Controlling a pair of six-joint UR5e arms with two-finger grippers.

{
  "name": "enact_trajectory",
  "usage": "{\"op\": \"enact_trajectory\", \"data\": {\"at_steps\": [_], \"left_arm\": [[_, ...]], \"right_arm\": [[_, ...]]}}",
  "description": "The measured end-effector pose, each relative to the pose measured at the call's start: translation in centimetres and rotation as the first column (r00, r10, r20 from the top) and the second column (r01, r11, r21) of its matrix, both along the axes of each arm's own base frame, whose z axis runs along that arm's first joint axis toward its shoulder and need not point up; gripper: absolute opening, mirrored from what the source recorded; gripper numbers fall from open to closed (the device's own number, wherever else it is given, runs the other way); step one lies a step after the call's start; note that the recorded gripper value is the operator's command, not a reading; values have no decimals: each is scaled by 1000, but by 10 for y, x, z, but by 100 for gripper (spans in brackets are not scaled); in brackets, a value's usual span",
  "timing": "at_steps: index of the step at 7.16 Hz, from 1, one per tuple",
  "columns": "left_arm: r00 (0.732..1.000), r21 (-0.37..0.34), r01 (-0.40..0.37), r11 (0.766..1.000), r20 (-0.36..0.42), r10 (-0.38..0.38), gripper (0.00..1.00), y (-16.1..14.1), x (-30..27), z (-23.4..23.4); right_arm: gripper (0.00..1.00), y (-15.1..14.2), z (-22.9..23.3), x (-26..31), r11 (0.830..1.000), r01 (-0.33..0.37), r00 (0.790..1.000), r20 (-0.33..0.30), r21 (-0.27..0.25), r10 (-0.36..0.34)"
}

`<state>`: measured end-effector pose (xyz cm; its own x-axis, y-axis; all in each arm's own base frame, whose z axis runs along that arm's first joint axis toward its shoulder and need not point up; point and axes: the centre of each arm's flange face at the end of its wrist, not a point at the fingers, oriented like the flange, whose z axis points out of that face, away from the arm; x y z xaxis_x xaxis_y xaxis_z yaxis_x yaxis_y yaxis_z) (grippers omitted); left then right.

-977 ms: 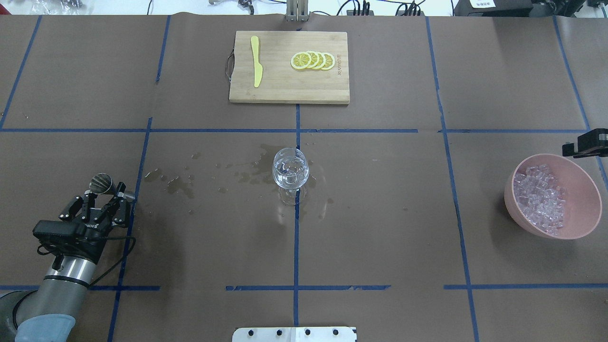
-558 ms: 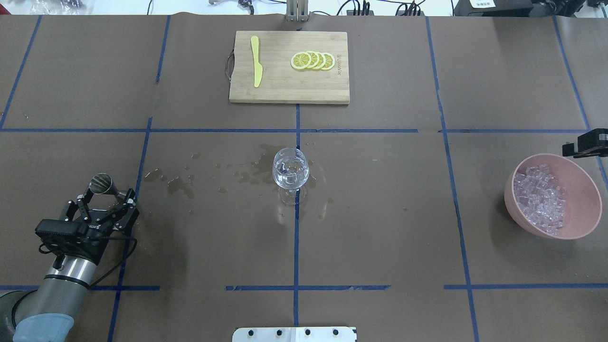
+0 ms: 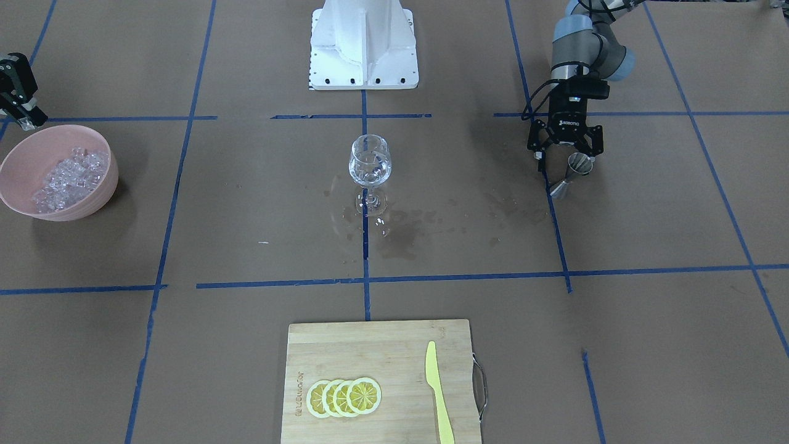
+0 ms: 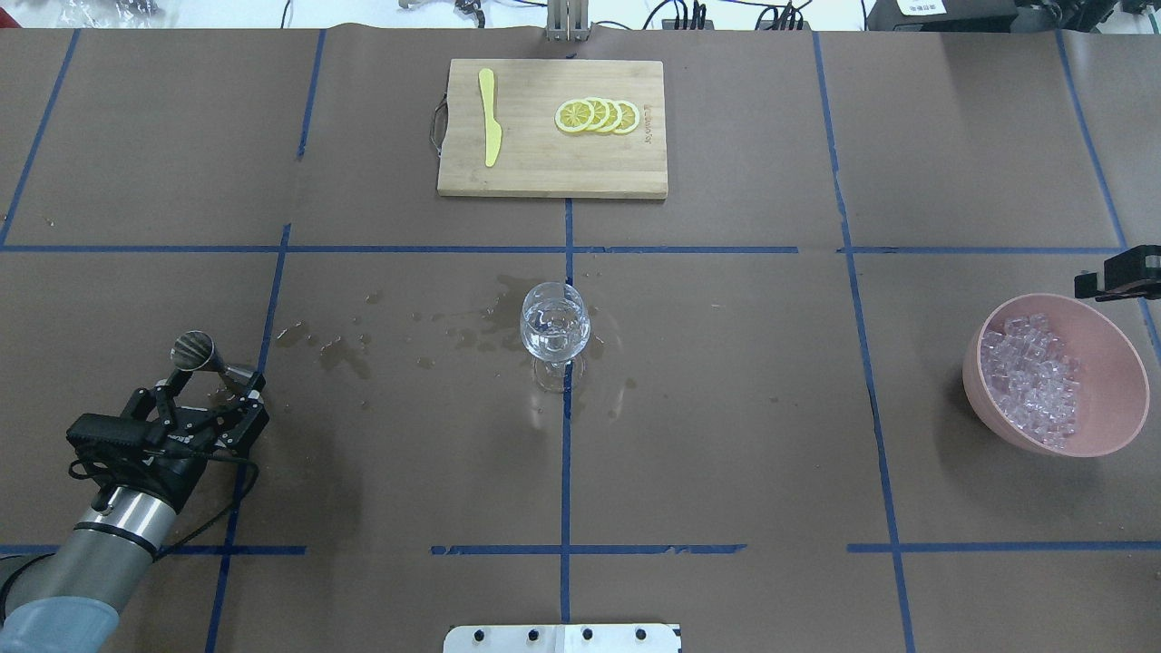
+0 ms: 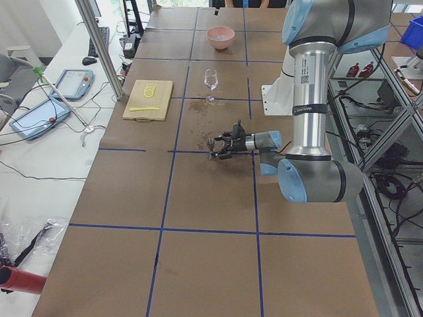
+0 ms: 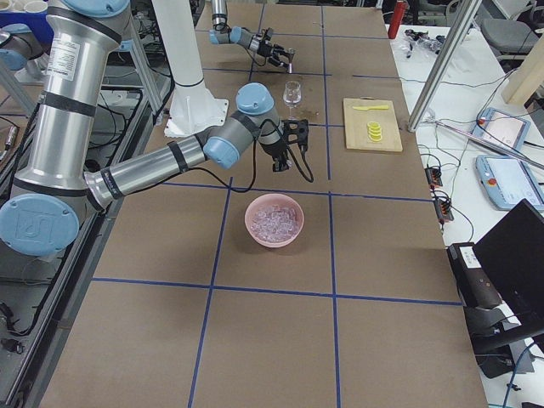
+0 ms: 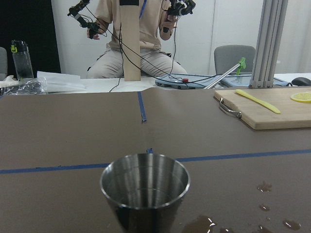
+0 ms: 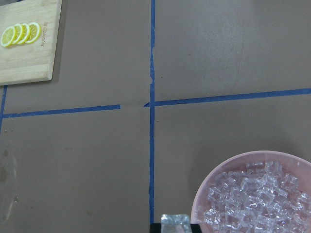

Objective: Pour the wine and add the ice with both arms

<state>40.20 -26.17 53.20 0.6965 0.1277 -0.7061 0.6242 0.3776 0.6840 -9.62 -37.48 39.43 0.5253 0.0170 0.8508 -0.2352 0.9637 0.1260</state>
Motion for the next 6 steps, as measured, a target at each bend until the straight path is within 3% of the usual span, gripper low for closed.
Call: {"op": "enact_trajectory", "data": {"at_steps": [4, 6], "left_arm": [[988, -69, -147, 987, 25, 149, 100, 12, -33, 13], [974, -104, -222, 969, 19, 226, 100, 19, -45, 14]], "right_arm": [[0, -1, -7, -2, 1000, 4, 1000, 12, 10, -4], [0, -10, -29, -11, 999, 19, 998, 62, 26, -20]]}}
